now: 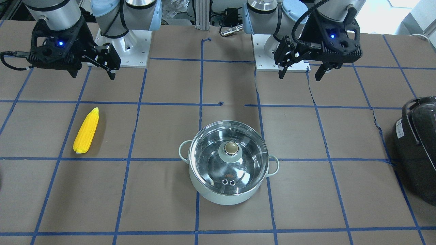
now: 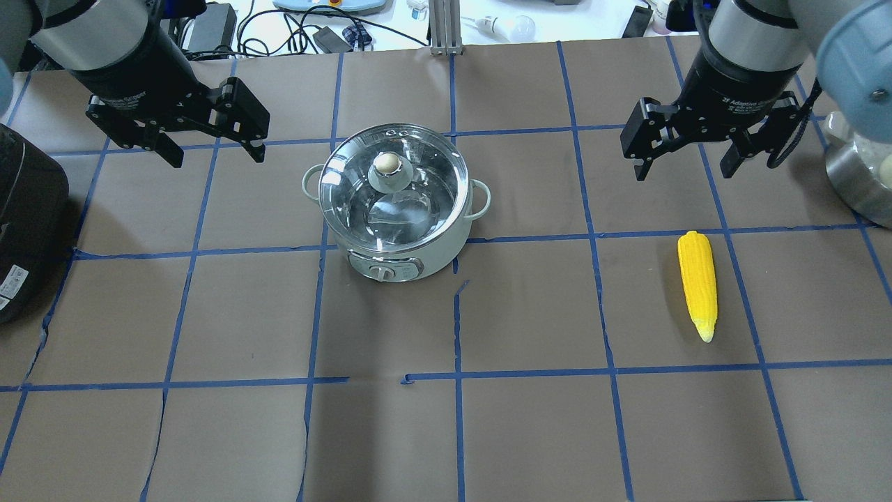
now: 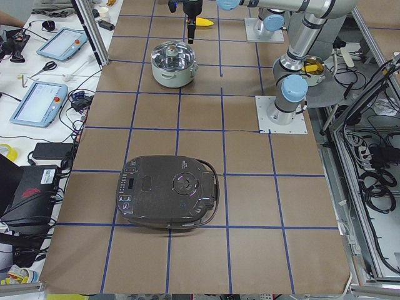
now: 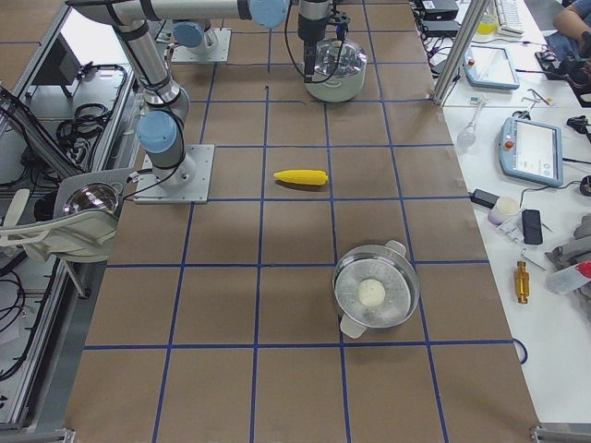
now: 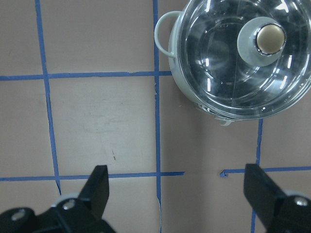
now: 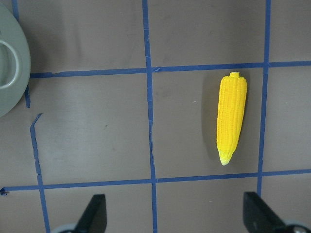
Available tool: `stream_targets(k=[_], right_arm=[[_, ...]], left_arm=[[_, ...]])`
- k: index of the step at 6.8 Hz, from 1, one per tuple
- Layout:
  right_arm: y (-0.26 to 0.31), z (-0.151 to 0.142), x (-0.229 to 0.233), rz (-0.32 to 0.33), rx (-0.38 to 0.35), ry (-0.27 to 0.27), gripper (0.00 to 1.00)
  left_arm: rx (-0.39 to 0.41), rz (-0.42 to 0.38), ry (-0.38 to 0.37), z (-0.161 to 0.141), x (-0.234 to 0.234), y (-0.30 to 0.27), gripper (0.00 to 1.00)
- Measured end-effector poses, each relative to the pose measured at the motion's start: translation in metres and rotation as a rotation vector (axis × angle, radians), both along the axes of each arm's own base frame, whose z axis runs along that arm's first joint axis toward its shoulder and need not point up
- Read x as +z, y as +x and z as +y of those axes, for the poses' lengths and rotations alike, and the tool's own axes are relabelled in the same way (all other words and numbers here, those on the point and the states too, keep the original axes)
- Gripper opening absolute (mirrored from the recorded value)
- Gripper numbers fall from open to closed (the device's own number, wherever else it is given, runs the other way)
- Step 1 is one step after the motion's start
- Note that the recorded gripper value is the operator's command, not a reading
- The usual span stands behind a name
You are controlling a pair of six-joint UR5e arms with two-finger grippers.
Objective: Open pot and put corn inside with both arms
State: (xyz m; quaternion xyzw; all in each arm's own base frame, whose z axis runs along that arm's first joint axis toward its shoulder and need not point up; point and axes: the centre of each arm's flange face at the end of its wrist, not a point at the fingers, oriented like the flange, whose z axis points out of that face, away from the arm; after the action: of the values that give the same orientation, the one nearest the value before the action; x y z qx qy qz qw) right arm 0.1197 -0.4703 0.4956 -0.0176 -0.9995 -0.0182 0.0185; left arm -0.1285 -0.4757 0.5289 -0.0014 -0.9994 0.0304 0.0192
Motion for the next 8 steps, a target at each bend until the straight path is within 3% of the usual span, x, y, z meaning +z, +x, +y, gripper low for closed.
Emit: stream_targets(k=[8], right_arm=[[-0.0004, -0.001, -0.0011, 0.004, -0.013, -0.002, 1.0]], left_arm=[[0.008, -0.006, -0.013, -0.0098, -0.0013, 0.0003, 1.0]])
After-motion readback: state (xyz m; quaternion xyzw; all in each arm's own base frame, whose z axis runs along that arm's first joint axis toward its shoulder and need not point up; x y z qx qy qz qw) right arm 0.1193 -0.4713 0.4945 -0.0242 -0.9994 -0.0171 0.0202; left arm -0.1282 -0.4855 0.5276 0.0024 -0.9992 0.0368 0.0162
